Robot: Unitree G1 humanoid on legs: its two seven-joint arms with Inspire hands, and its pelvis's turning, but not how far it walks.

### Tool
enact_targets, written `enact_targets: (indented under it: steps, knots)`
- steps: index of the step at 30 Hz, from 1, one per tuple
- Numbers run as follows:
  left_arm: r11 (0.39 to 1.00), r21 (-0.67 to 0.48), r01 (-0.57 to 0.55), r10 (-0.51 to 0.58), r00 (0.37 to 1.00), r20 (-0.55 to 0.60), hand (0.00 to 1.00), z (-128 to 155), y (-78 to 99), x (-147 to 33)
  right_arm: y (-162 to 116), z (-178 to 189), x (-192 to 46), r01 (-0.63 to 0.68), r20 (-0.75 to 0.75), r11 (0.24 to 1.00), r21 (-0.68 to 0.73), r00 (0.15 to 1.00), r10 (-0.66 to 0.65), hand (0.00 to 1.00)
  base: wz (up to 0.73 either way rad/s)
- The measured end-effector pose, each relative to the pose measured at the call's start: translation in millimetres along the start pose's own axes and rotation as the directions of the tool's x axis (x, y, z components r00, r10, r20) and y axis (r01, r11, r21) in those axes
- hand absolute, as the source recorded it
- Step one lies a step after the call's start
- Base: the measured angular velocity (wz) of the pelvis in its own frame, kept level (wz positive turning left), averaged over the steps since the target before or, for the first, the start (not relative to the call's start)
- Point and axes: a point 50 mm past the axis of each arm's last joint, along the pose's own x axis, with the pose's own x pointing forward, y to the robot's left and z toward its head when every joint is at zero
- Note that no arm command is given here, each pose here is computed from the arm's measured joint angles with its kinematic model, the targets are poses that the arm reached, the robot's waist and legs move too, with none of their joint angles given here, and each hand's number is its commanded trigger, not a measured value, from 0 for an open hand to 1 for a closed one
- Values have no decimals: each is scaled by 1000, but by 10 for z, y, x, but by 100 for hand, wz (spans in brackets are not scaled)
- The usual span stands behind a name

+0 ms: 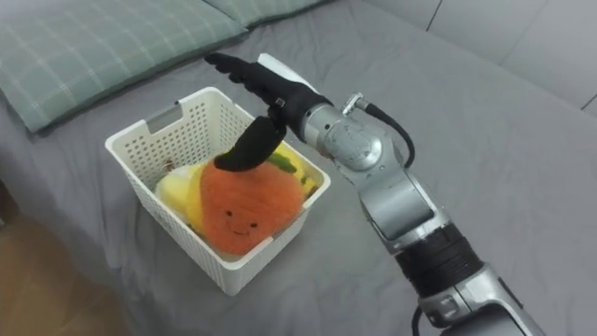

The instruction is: Collect toys from the bed

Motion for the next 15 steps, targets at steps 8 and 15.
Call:
enact_targets:
  steps: [8, 15]
  knots:
    - [999, -22, 27, -29, 997, -67, 0, -325, -184, -74, -435, -85, -267, 307, 12, 948, 86, 951, -309, 0, -19]
    - [999, -48, 16, -20, 995, -94, 0, -485, -232, -116, -568, -318, -542, 513, -42, 848, 136, 858, -512, 0, -15]
